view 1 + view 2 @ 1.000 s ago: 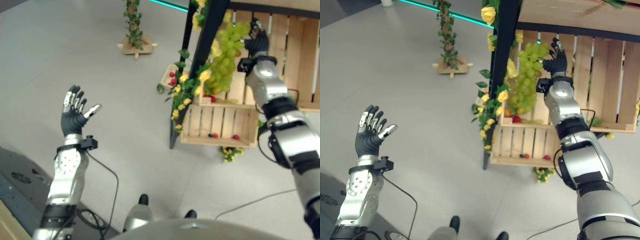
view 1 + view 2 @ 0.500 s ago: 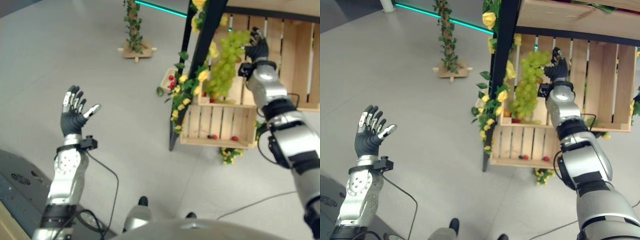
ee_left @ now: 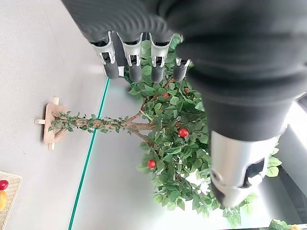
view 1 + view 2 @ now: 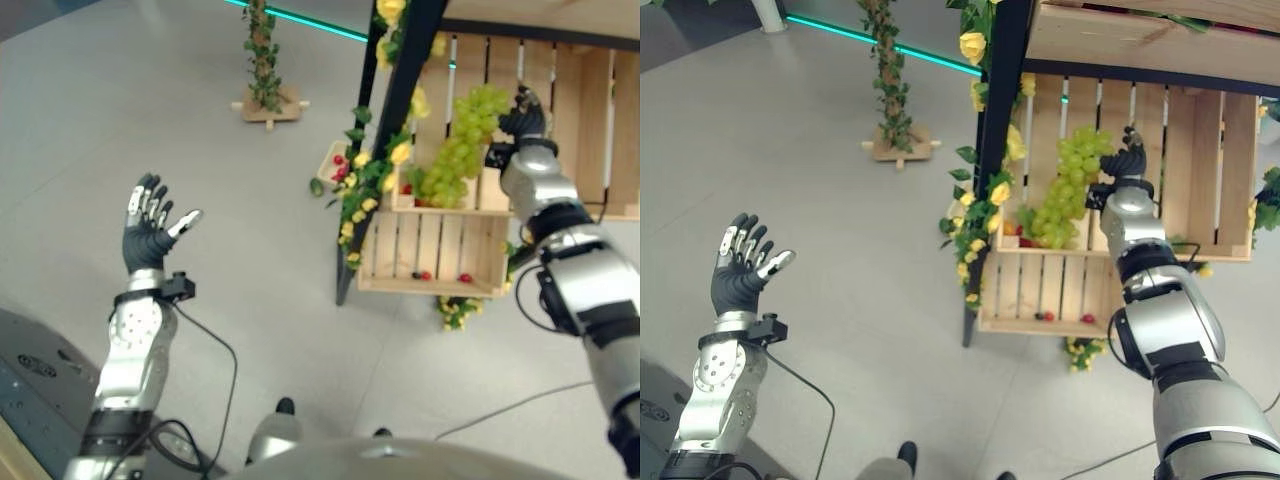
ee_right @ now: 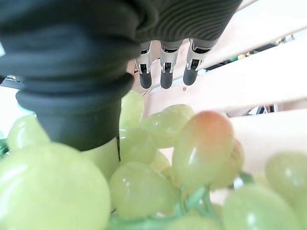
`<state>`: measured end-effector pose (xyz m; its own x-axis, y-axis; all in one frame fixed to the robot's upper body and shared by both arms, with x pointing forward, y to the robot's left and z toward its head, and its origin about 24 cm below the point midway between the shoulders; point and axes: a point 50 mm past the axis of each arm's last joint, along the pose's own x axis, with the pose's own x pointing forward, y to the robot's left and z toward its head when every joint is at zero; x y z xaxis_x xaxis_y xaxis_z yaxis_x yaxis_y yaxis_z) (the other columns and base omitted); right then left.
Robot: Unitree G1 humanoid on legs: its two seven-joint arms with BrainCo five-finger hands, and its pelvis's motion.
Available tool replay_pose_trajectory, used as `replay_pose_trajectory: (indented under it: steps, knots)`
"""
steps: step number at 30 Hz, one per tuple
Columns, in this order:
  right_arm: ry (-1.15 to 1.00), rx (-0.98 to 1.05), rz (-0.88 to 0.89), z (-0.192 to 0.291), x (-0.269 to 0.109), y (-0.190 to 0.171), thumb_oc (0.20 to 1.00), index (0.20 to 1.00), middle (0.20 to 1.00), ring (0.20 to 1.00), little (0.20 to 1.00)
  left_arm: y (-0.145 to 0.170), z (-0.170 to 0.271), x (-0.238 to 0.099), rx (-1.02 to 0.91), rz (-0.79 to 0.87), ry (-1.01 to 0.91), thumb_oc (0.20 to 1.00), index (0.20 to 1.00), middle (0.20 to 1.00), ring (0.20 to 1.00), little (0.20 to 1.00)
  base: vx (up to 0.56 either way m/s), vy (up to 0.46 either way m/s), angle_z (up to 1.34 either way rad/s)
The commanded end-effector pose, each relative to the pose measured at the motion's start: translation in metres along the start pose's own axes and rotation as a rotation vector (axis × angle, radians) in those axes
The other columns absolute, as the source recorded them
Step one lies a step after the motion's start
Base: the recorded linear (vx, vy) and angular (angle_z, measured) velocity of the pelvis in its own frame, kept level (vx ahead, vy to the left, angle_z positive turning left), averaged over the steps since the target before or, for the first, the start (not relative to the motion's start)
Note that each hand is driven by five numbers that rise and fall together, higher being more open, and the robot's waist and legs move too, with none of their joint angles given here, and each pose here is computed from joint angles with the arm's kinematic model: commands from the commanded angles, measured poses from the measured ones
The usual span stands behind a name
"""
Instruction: Pick up the fruits from the basket on one side to the basket on the other side
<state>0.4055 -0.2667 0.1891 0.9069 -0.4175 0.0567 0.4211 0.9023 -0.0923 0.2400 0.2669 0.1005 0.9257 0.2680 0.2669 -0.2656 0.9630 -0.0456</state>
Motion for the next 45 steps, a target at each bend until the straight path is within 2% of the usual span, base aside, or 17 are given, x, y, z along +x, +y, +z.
replay_pose_trajectory:
  steps: [1,5,6,7,8,14,18,22,26,32,34,40,43,45]
  knots:
    - [-0.159,-0.225,-0.075,0.061,0.011,-0.027,1.000,1.000,1.000,1.000,1.000,0.003,0.018,0.001,0.075,-0.051,-0.078,1.000,1.000,1.000,1.000,1.000,0.00,0.000,0.00]
    - [-0.237,-0.635,-0.135,0.084,0.011,-0.043,1.000,1.000,1.000,1.000,1.000,0.005,0.019,0.000,0.101,-0.058,-0.077,1.000,1.000,1.000,1.000,1.000,0.00,0.000,0.00]
    - [-0.237,-0.635,-0.135,0.084,0.011,-0.043,1.000,1.000,1.000,1.000,1.000,0.005,0.019,0.000,0.101,-0.058,-0.077,1.000,1.000,1.000,1.000,1.000,0.00,0.000,0.00]
    - [-0.311,-0.800,-0.149,0.098,0.009,-0.046,1.000,1.000,1.000,1.000,1.000,0.007,0.020,0.001,0.115,-0.055,-0.085,1.000,1.000,1.000,1.000,1.000,0.00,0.000,0.00]
    - [-0.370,-1.064,-0.235,0.112,0.006,-0.067,1.000,1.000,1.000,1.000,1.000,0.007,0.021,0.000,0.139,-0.071,-0.092,1.000,1.000,1.000,1.000,1.000,0.00,0.000,0.00]
    - [-0.415,-1.885,-0.382,0.130,-0.004,-0.099,1.000,1.000,1.000,1.000,1.000,0.006,0.021,0.002,0.190,-0.090,-0.114,1.000,1.000,1.000,1.000,1.000,0.01,-0.001,0.00]
    - [-0.329,-2.154,-0.388,0.126,-0.004,-0.113,1.000,1.000,1.000,1.000,1.000,0.006,0.019,0.002,0.200,-0.092,-0.110,1.000,1.000,1.000,1.000,1.000,0.01,-0.003,0.03]
    - [-0.362,-2.260,-0.380,0.131,-0.006,-0.105,1.000,1.000,1.000,1.000,1.000,0.006,0.016,0.000,0.208,-0.082,-0.098,1.000,1.000,1.000,1.000,1.000,0.00,0.000,0.00]
    - [-0.367,-2.324,-0.346,0.129,-0.007,-0.100,1.000,1.000,1.000,1.000,1.000,0.006,0.016,0.000,0.215,-0.086,-0.094,1.000,1.000,1.000,1.000,1.000,0.00,0.000,0.00]
    - [-0.442,-2.187,-0.382,0.139,-0.010,-0.094,1.000,1.000,1.000,1.000,1.000,0.006,0.015,0.000,0.208,-0.077,-0.095,1.000,1.000,1.000,1.000,1.000,0.00,0.000,0.00]
    - [-0.452,-2.085,-0.377,0.138,-0.010,-0.093,1.000,1.000,1.000,1.000,1.000,0.006,0.015,0.000,0.202,-0.075,-0.099,1.000,1.000,1.000,1.000,1.000,0.00,0.000,0.00]
    - [-0.434,-1.340,-0.265,0.122,-0.002,-0.081,1.000,1.000,1.000,1.000,1.000,0.006,0.016,0.001,0.158,-0.051,-0.098,1.000,1.000,1.000,1.000,1.000,0.00,0.000,0.00]
    - [-0.417,-1.272,-0.179,0.106,0.000,-0.077,1.000,1.000,1.000,1.000,1.000,0.002,0.017,0.001,0.138,-0.074,-0.110,1.000,1.000,1.000,1.000,1.000,0.00,0.000,0.00]
    - [-0.523,-1.234,-0.096,0.113,-0.007,-0.057,1.000,1.000,1.000,1.000,1.000,0.005,0.019,0.000,0.142,-0.064,-0.118,1.000,1.000,1.000,1.000,1.000,0.00,0.000,0.00]
